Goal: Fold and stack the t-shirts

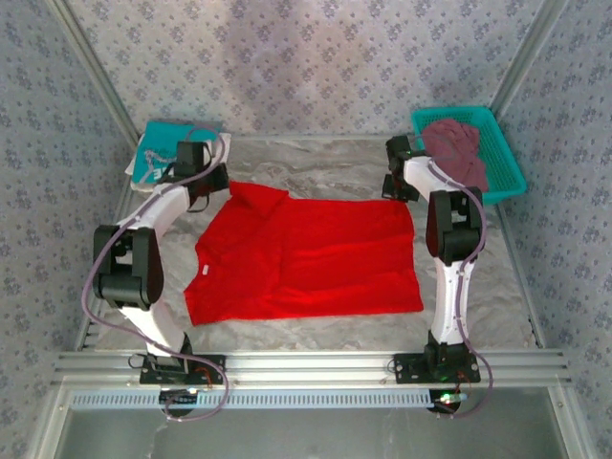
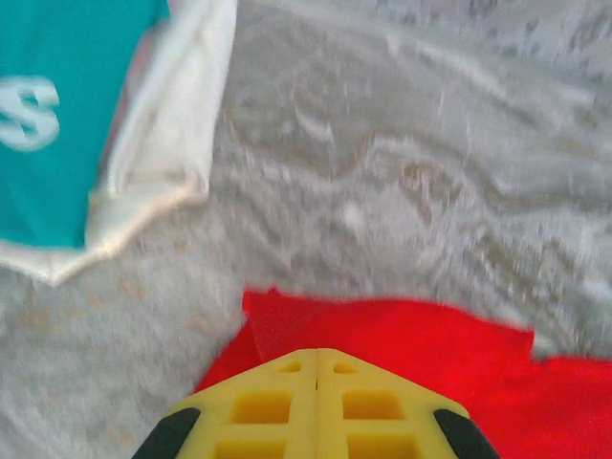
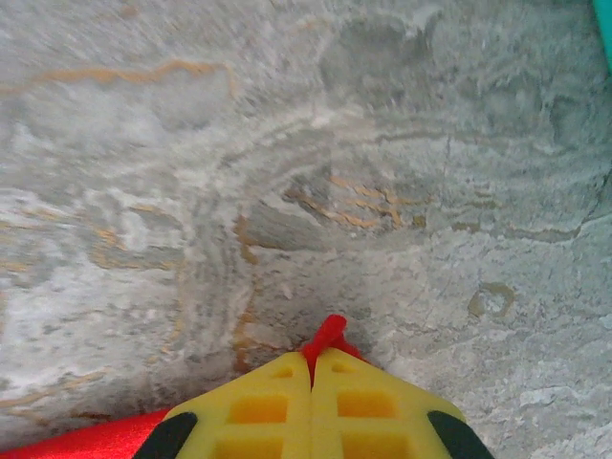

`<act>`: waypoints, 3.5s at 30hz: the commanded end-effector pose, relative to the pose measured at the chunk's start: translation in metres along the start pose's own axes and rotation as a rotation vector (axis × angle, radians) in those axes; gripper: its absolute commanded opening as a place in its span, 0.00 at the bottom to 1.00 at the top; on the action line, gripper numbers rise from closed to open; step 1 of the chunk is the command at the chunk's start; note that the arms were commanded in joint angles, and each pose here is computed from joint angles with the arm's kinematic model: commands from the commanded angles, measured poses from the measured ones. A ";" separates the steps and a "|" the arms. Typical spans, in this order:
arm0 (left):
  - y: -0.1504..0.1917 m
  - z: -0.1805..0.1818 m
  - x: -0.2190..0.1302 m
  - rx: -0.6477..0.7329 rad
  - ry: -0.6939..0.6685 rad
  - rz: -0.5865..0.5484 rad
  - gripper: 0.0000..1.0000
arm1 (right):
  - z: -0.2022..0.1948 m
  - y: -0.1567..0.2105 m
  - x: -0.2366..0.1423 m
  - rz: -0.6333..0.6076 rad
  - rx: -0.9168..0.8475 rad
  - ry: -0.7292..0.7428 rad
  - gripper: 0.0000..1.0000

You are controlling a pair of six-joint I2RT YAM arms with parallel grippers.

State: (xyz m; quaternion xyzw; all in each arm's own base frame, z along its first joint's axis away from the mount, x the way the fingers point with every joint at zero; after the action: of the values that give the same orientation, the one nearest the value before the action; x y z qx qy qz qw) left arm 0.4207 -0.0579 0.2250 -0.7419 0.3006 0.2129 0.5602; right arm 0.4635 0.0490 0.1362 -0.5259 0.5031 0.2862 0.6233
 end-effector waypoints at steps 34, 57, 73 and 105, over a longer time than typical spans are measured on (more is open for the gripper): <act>0.061 -0.008 -0.165 -0.256 0.027 0.067 0.00 | -0.044 0.050 -0.109 -0.472 0.086 -0.194 0.00; 0.070 0.021 0.002 -0.083 -0.207 0.308 0.47 | -0.021 0.077 -0.081 -0.399 0.002 -0.192 0.00; 0.093 0.028 0.048 -0.087 -0.214 0.435 0.26 | -0.017 0.079 -0.075 -0.378 -0.010 -0.185 0.00; 0.090 0.019 0.020 -0.088 -0.207 0.415 0.16 | -0.017 0.075 -0.079 -0.381 -0.026 -0.175 0.00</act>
State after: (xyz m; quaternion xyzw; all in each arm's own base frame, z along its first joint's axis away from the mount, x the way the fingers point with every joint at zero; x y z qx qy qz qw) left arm 0.3773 -0.0621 0.1475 -0.6645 0.3722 0.4046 0.5062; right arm 0.3631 0.0672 0.1740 -0.5822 0.3374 0.2213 0.7058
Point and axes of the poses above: each hand's point on the last joint's axis, 136 mm out from that joint toward the fingers, its own x axis out along the fingers, its own z axis along the line the jaws close on, y = z × x, the point moved 10 cm from there along -x, back along the fingers, and after that the axes turned 3 degrees about x, right-handed, at the moved point
